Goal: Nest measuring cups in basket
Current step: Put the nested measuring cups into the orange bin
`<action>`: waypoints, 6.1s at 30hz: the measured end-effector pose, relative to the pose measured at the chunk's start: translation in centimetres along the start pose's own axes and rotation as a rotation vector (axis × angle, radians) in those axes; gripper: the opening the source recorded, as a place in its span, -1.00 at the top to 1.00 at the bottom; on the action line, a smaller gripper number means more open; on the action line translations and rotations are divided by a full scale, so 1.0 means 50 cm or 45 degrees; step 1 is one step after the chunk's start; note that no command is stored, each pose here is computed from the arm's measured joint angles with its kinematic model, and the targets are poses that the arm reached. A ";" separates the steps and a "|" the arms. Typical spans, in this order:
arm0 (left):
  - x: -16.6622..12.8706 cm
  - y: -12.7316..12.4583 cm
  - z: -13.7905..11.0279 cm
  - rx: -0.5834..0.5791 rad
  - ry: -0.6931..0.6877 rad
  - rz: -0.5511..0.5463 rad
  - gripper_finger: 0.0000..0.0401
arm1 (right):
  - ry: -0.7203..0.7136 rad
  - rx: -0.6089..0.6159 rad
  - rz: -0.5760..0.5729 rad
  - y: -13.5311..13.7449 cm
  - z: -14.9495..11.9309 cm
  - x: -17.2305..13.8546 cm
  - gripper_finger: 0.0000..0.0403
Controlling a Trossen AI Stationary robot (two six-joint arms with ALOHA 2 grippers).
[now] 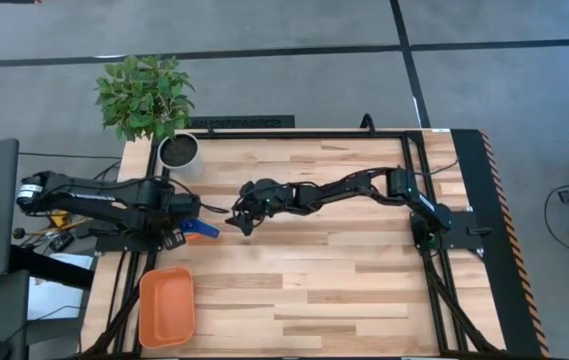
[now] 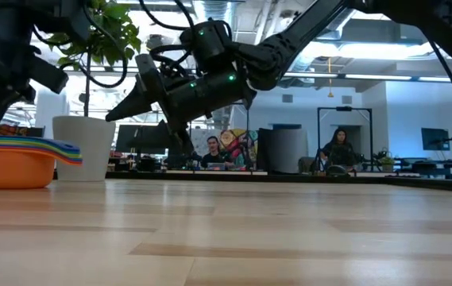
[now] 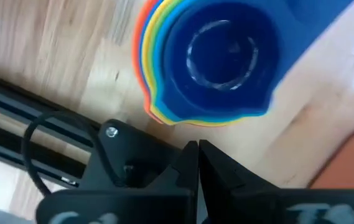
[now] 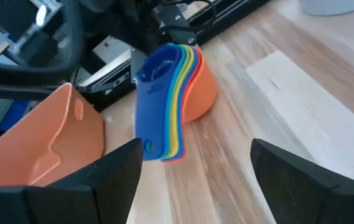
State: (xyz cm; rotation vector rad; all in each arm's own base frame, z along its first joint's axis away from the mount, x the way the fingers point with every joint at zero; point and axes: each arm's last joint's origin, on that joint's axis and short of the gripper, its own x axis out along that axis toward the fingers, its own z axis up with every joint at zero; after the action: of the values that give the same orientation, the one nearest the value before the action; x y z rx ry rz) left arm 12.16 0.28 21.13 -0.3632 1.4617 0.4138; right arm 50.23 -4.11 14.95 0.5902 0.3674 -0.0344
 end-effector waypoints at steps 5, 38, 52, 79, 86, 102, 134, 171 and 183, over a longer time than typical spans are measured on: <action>0.010 -0.005 0.012 -0.011 0.011 0.036 1.00 | 0.008 -0.004 -0.001 0.004 -0.003 0.001 -0.58; 0.036 -0.038 0.080 0.094 -0.229 0.025 1.00 | 0.216 -0.285 -0.280 0.075 0.002 -0.063 -0.58; 0.033 -0.053 0.107 0.125 -0.392 -0.057 1.00 | 0.219 -0.608 -0.192 0.093 -0.004 -0.057 -0.66; -0.024 -0.092 0.121 0.200 -0.602 -0.195 1.00 | 0.217 -0.637 -0.284 0.092 -0.007 -0.057 -0.94; -0.060 -0.077 0.106 0.178 -0.659 -0.137 1.00 | 0.097 -0.696 -0.259 0.112 0.053 -0.042 -0.94; -0.105 -0.054 0.051 0.027 -0.850 -0.040 1.00 | 0.520 -0.715 -0.438 0.094 0.015 0.028 -0.94; -0.110 -0.056 0.033 -0.093 -0.872 -0.065 1.00 | 0.538 -0.648 -0.430 0.108 0.046 0.015 -0.91; -0.059 -0.098 0.145 0.226 -1.014 0.106 1.00 | 0.650 -0.514 -0.495 0.130 0.054 -0.029 -0.88; -0.013 -0.086 0.173 0.247 -0.835 0.151 1.00 | 0.792 -0.507 -0.432 0.161 0.003 -0.034 -0.88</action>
State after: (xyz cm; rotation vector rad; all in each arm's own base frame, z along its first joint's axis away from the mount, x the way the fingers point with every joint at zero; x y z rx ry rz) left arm 21.74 0.63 22.41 0.0246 0.8707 0.4297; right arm 49.79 2.38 20.00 0.1238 1.0502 -0.1011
